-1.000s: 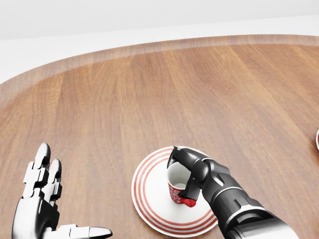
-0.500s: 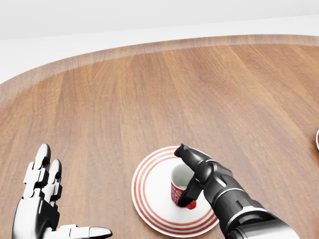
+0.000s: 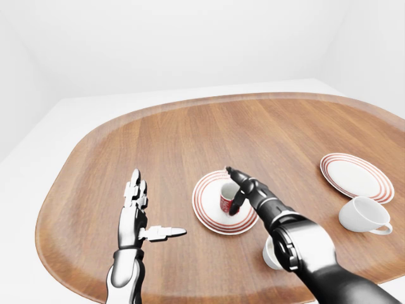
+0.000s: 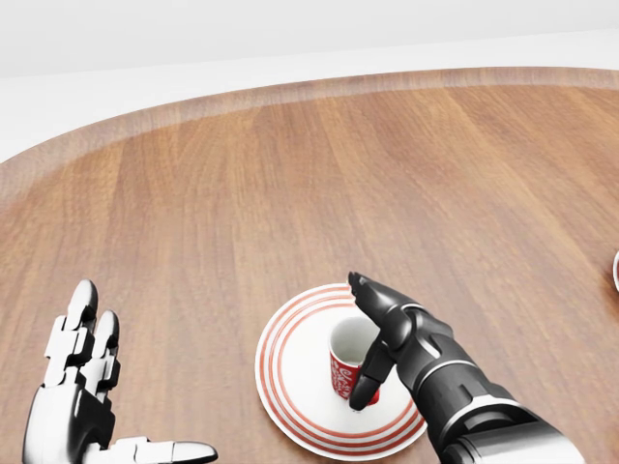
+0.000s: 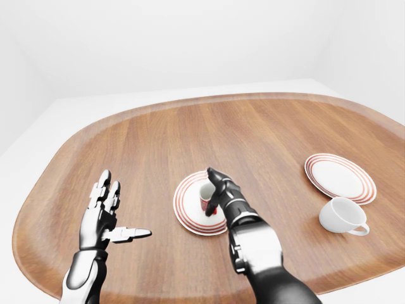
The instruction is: Put the red mug on the left plate.
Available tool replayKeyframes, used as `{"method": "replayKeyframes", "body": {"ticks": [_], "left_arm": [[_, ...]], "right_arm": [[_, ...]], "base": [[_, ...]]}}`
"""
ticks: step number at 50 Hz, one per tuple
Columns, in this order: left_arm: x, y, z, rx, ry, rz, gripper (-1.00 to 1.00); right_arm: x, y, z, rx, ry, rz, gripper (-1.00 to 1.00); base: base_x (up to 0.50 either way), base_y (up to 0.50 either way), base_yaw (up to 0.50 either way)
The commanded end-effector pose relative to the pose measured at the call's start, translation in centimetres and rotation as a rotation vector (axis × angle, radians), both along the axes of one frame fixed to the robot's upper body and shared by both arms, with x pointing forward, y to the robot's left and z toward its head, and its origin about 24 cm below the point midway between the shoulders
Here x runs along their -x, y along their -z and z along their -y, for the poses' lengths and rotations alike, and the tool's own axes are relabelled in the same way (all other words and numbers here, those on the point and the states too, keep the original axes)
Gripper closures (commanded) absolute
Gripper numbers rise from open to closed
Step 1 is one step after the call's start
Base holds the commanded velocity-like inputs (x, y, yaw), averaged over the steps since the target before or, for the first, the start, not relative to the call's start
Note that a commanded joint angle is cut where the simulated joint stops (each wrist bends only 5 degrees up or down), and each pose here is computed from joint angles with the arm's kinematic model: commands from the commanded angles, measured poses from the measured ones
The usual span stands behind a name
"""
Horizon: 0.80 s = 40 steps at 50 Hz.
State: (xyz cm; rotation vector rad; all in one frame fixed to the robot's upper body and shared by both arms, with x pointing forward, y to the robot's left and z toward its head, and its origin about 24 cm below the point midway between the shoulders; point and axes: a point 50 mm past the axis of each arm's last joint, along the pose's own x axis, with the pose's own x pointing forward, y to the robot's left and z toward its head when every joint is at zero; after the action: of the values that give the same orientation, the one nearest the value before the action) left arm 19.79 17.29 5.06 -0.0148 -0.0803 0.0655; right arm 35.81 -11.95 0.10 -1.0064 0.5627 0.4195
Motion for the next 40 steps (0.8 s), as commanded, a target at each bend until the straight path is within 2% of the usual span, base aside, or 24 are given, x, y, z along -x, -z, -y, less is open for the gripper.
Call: {"method": "replayKeyframes", "body": {"ticks": [1, 2, 3, 4, 5, 6, 9, 14, 20, 25, 27, 29, 32, 35, 40], "left_arm": [[0.1, 0.0, -0.1, 0.003, -0.002, -0.001, -1.0], [0.1, 0.0, -0.1, 0.003, -0.002, -0.001, -1.0], [0.2, 0.0, -0.1, 0.002, -0.002, -0.002, -1.0], [0.2, 0.0, -0.1, 0.002, -0.002, -0.002, -1.0], [0.2, 0.0, -0.1, 0.002, -0.002, -0.001, -1.0], [0.2, 0.0, -0.1, 0.002, -0.002, -0.001, -1.0], [0.3, 0.0, 0.0, -0.001, -0.001, -0.002, -1.0], [0.3, 0.0, 0.0, -0.002, -0.001, -0.002, -1.0], [0.3, 0.0, 0.1, -0.003, -0.001, -0.002, -1.0], [0.3, 0.0, 0.1, -0.004, -0.001, -0.003, -1.0], [0.3, 0.0, 0.1, -0.005, -0.001, -0.003, -1.0], [0.3, 0.0, 0.2, -0.006, 0.0, -0.004, -1.0], [0.3, 0.0, 0.3, -0.008, 0.002, -0.005, -1.0], [0.2, 0.0, 0.4, -0.013, 0.004, -0.004, -1.0], [0.2, 0.0, 0.5, -0.016, 0.005, -0.005, -1.0]], "right_arm": [[-2.2, -3.6, -0.1, 0.002, -0.071, 0.08, -1.0], [-2.7, -4.5, -0.2, -0.003, -0.086, 0.097, -1.0], [-3.8, -6.9, -0.3, -0.012, -0.125, 0.131, -1.0], [-3.9, -7.0, -0.3, -0.012, -0.128, 0.135, -1.0], [-4.8, -9.3, -0.3, -0.019, -0.154, 0.172, -1.0], [-4.8, -9.4, -0.3, -0.02, -0.155, 0.176, -1.0], [-6.2, -14.3, 0.3, 0.009, -0.173, 0.262, -1.0], [-6.4, -16.5, 1.2, 0.025, -0.173, 0.305, -1.0], [-5.7, -16.6, 2.7, 0.04, -0.148, 0.338, -1.0], [-4.0, -16.1, 4.0, 0.027, -0.168, 0.373, -1.0], [-3.1, -15.3, 4.6, 0.068, -0.169, 0.378, -1.0], [-1.6, -14.9, 5.5, 0.074, -0.175, 0.385, -1.0], [-0.4, -15.1, 6.2, 0.075, -0.171, 0.409, -1.0], [2.1, -15.4, 7.4, 0.08, -0.164, 0.452, -1.0], [3.8, -15.3, 8.4, 0.084, -0.143, 0.477, -1.0]], "base": [[0.0, 0.0, 0.0], [0.0, 0.0, 0.0], [0.0, 0.0, 0.0], [0.0, 0.0, 0.0], [0.0, 0.0, 0.0], [0.0, 0.0, 0.0], [0.0, 0.0, 0.0], [0.0, 0.0, 0.0], [0.0, 0.0, 0.0], [0.0, 0.0, 0.0], [0.0, 0.0, 0.0], [0.0, 0.0, 0.0], [0.0, 0.0, 0.0], [0.0, 0.0, 0.0], [0.0, 0.0, 0.0]]}}
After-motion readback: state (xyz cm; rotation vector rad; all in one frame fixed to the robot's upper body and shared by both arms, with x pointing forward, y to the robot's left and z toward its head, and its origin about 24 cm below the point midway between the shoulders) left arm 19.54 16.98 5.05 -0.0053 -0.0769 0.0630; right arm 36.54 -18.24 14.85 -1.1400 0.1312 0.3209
